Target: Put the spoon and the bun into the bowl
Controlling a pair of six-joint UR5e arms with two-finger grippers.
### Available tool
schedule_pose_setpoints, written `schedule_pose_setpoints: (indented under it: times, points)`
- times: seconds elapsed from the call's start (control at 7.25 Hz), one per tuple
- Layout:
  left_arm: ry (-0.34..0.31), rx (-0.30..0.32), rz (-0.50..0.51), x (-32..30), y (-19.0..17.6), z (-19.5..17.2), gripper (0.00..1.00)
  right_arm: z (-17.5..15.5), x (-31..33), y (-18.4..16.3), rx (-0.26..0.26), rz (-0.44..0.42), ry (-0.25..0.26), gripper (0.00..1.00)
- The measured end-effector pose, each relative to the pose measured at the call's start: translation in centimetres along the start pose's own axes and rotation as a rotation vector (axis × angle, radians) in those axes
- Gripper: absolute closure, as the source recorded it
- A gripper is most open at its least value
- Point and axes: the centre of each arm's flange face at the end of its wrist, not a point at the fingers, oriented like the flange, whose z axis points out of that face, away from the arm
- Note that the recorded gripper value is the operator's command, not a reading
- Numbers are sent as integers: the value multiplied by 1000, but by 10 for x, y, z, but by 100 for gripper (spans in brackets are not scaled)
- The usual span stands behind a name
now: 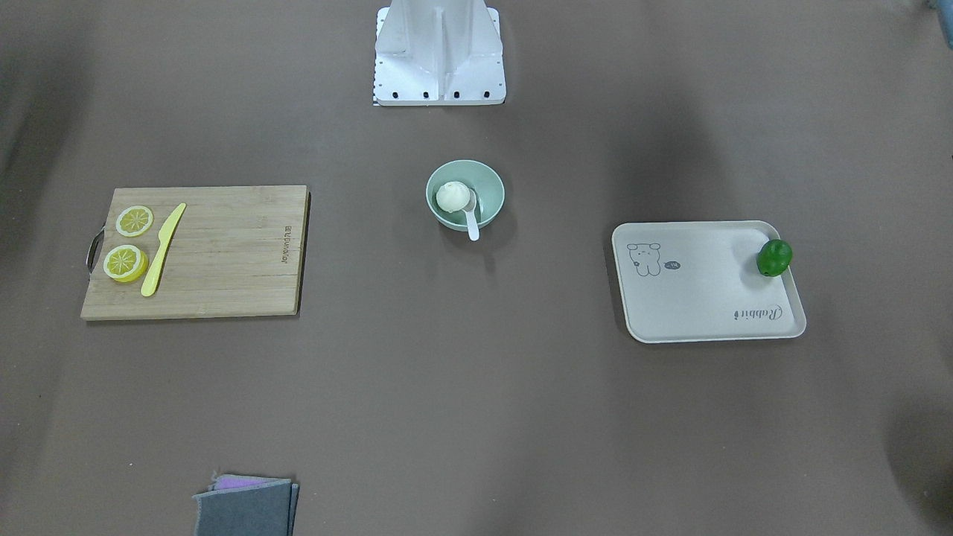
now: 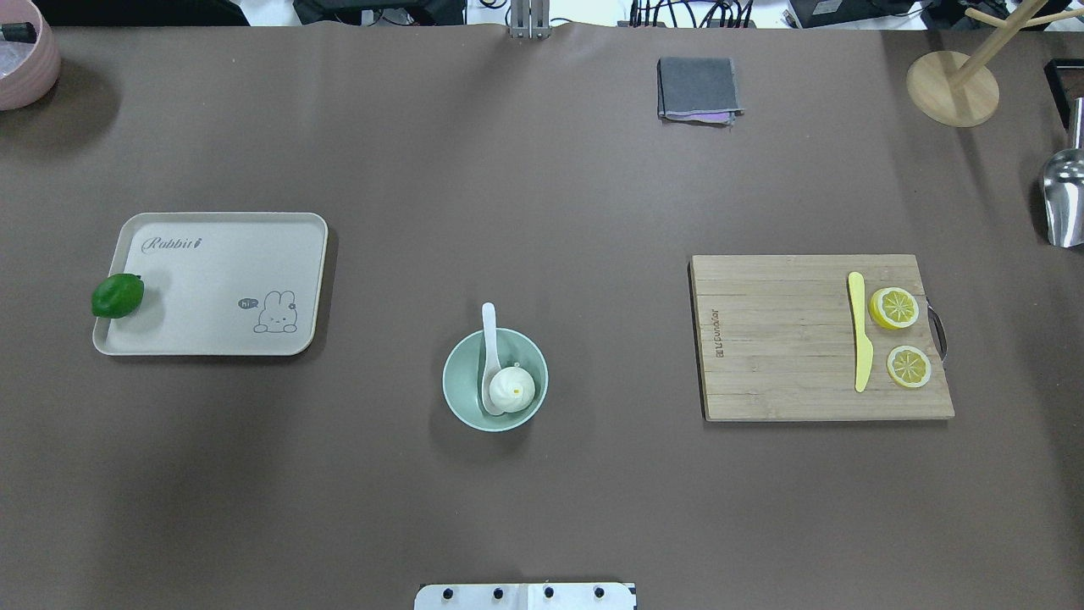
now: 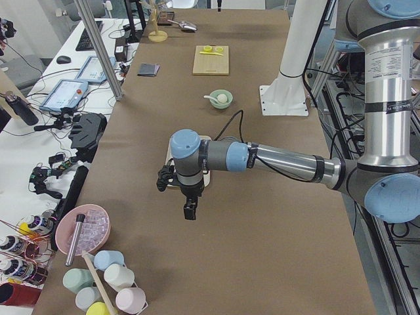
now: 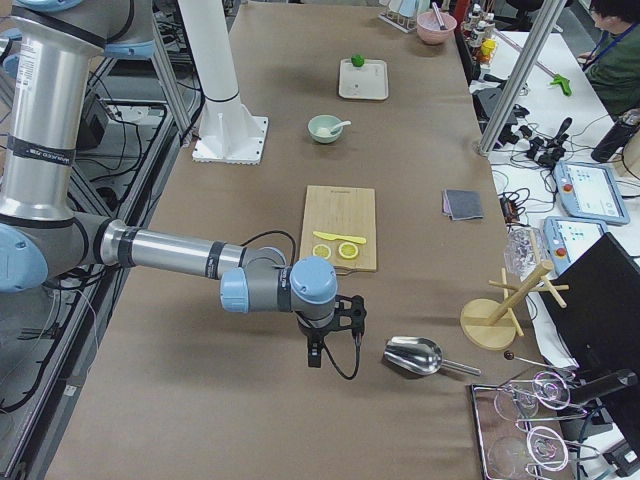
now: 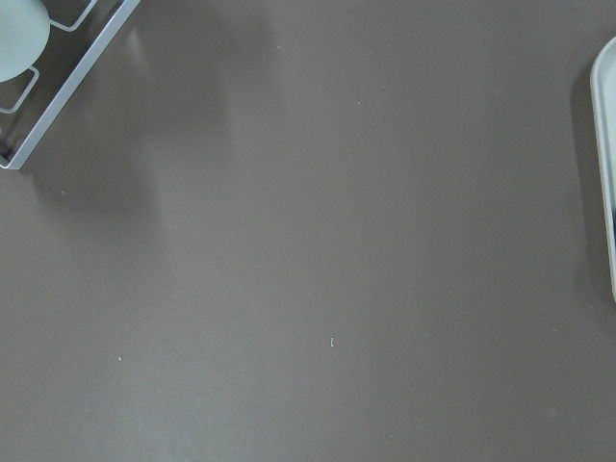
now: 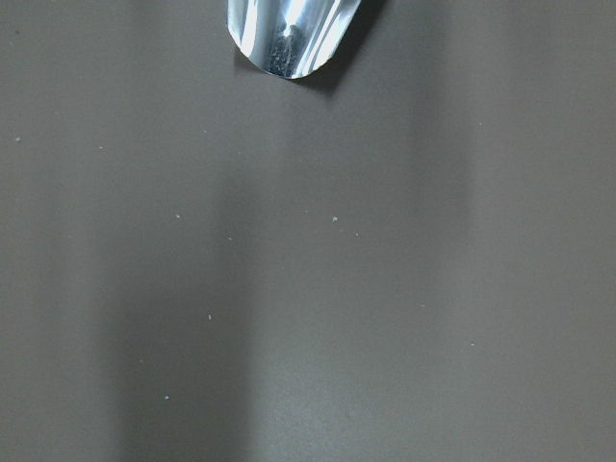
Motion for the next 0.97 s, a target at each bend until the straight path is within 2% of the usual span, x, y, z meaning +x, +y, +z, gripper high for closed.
schedule_pose_setpoints:
  times: [0.97]
  points:
    - [1, -7, -6, -2, 6, 3, 1, 5, 5, 4, 2, -4, -2, 0]
